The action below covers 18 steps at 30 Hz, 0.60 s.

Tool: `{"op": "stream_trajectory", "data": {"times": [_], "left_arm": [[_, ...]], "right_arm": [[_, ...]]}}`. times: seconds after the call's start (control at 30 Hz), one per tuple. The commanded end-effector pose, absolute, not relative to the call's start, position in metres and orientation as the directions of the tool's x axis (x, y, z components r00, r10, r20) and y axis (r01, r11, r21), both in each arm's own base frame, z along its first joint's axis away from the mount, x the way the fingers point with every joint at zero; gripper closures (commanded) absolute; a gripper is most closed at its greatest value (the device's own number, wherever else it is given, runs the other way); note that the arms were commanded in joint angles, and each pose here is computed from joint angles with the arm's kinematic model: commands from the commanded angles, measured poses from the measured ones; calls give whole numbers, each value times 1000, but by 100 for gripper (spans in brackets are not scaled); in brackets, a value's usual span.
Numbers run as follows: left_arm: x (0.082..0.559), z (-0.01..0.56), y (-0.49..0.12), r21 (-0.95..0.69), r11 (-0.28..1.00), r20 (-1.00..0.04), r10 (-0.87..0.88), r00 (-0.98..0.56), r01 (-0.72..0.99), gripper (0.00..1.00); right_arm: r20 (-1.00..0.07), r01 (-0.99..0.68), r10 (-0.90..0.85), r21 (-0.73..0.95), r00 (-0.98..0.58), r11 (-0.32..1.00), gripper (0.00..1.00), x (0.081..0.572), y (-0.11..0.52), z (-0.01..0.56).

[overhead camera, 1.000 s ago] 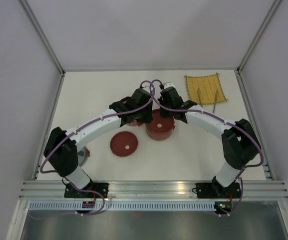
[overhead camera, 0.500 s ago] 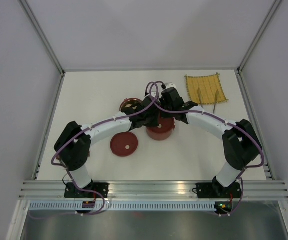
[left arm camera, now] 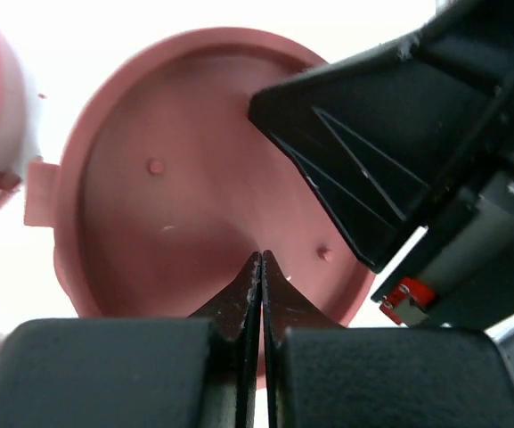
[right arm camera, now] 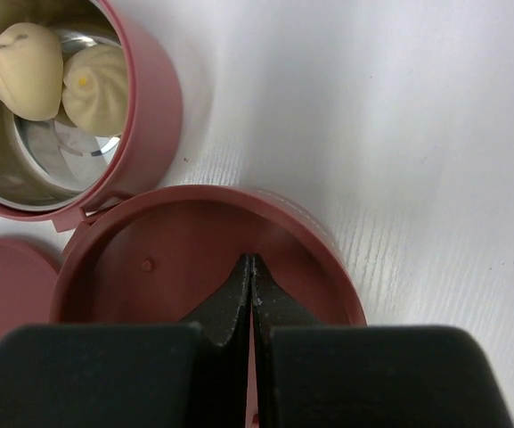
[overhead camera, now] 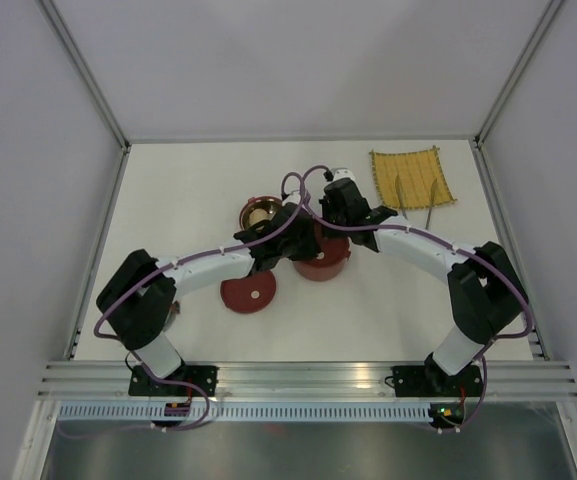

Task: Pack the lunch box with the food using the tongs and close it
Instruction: Close the box lid on the packing box.

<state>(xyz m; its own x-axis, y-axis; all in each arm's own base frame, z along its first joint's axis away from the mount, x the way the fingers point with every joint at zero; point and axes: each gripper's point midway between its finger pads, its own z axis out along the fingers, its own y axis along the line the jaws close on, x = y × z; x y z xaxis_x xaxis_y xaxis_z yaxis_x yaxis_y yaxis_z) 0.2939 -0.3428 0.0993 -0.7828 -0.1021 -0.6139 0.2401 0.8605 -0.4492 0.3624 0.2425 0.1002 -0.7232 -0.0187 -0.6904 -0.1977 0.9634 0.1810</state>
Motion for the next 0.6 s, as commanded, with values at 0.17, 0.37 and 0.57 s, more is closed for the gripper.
{"op": "stream_trajectory", "data": {"times": [0.17,0.37,0.57], "left_arm": [[163,13,-342,-312,878,-285,277,-918,362,98],[164,13,-347,-281,871,-323,309,-894,403,98],[191,34,-351,-213,885,-426,297,-855,413,98]], "right_arm": [[-444,-248,-218,10,-869,969,100,332,213,20],[-479,-308,-249,48,-842,950,100,359,231,28],[-455,-301,-237,72,-858,951,100,349,227,35]]}}
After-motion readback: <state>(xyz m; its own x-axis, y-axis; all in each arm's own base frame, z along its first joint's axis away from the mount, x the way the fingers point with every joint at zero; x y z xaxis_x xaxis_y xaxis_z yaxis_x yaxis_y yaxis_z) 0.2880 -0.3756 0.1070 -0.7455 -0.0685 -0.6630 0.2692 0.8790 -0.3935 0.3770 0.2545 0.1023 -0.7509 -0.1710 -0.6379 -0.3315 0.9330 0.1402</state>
